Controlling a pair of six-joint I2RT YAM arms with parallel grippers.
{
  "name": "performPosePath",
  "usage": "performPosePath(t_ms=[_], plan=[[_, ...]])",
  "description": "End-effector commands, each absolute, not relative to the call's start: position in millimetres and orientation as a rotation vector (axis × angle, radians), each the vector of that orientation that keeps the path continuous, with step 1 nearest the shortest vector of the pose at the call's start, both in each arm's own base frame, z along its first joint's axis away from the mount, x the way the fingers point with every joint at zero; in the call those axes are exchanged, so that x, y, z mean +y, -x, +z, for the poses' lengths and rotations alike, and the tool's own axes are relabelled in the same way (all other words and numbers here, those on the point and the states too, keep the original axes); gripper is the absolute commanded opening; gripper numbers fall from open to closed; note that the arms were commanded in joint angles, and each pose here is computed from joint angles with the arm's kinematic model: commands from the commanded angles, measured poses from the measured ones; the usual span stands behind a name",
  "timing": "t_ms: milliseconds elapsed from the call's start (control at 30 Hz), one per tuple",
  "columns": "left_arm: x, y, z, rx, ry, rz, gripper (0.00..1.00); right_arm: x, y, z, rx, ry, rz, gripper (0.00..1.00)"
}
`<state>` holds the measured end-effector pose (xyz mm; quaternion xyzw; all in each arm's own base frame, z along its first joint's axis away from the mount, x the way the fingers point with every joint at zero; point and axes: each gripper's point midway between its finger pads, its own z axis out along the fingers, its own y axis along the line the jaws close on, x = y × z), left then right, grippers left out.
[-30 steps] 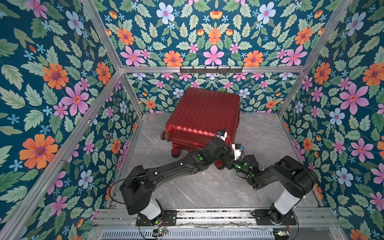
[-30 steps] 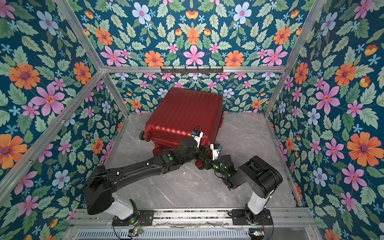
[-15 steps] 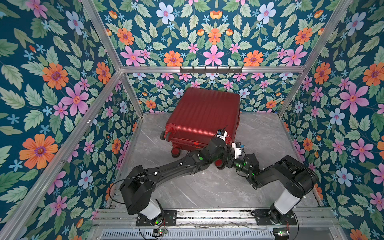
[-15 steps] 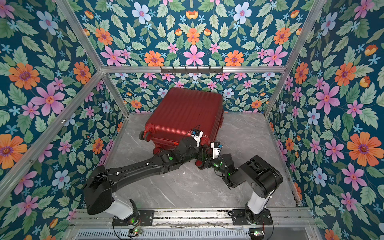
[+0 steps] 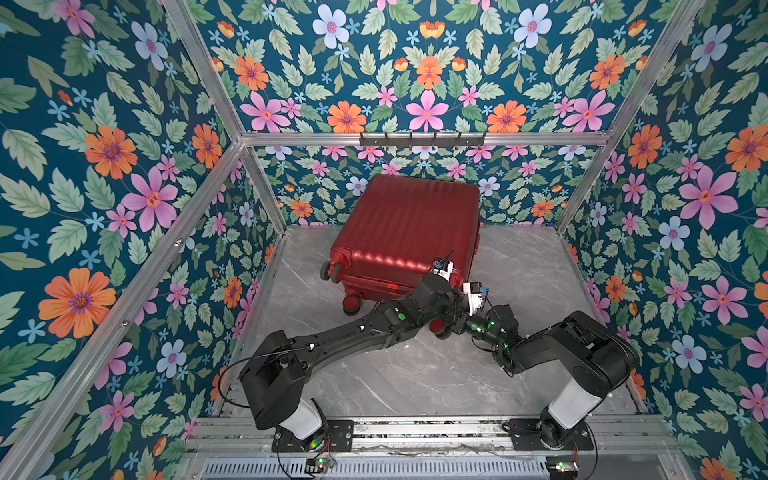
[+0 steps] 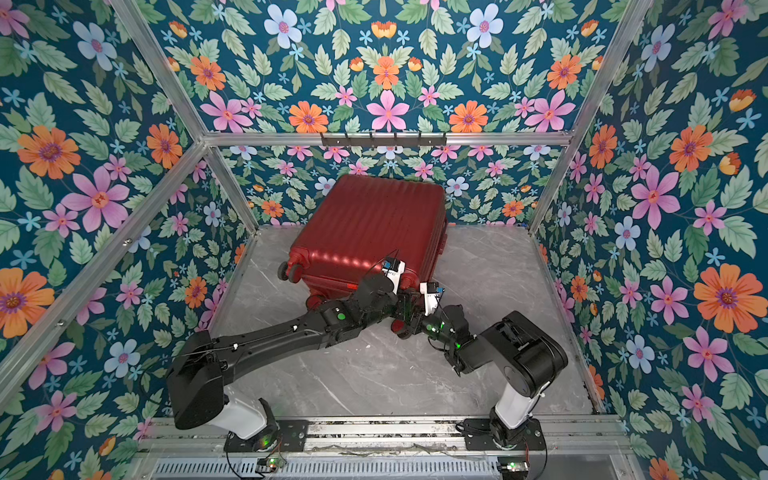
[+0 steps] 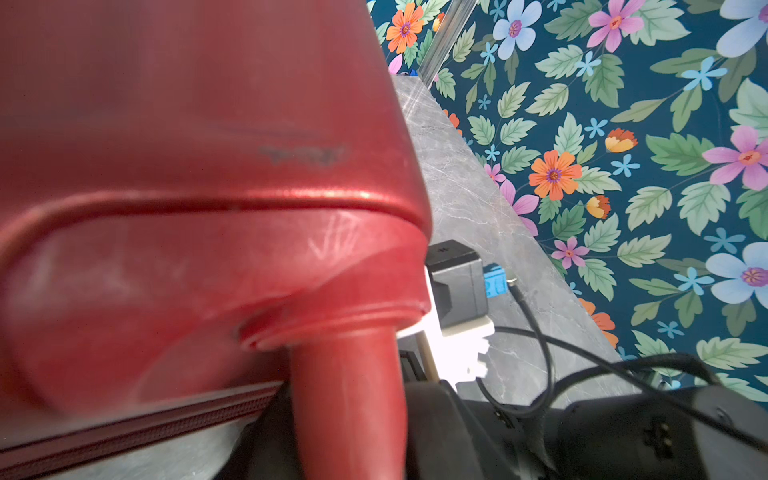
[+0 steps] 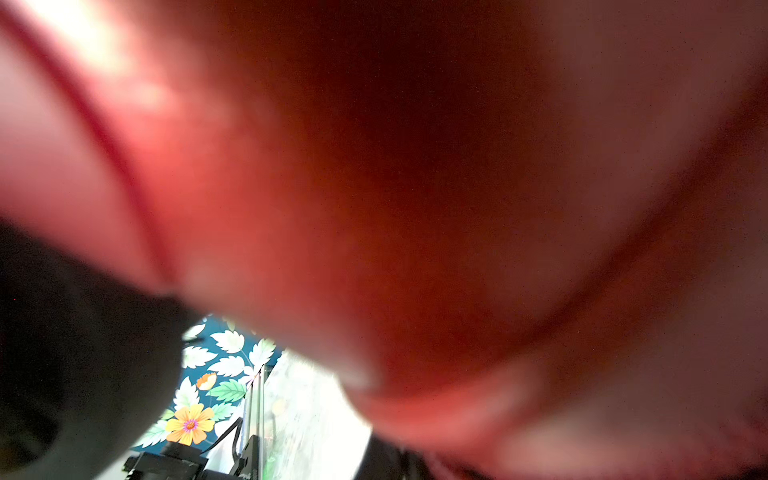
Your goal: Pack the luggage
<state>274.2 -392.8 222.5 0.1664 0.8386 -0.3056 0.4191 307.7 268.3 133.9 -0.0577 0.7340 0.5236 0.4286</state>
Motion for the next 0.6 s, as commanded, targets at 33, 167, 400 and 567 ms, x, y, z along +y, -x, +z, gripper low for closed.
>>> performPosePath(t_ms=[33, 167, 400, 567], plan=[[-415.5, -272.9, 287.4, 1.835, -0.5, -0.914, 0.0, 263.6, -315.0, 143.5, 1.796, 0.105, 1.285, 0.0], [-412.4, -272.6, 287.1, 1.834, -0.495, -0.907, 0.0, 255.5, -311.5, 148.1, 1.789, 0.075, 1.265, 0.0], [-402.7, -272.5, 287.8, 1.834, -0.479, -0.877, 0.0, 235.9, -308.9, 135.9, 1.833, -0.044, 1.203, 0.0], [-391.9, -271.7, 286.3, 1.84, -0.464, -0.843, 0.0, 231.9, -307.0, 137.7, 1.832, -0.091, 1.221, 0.0]])
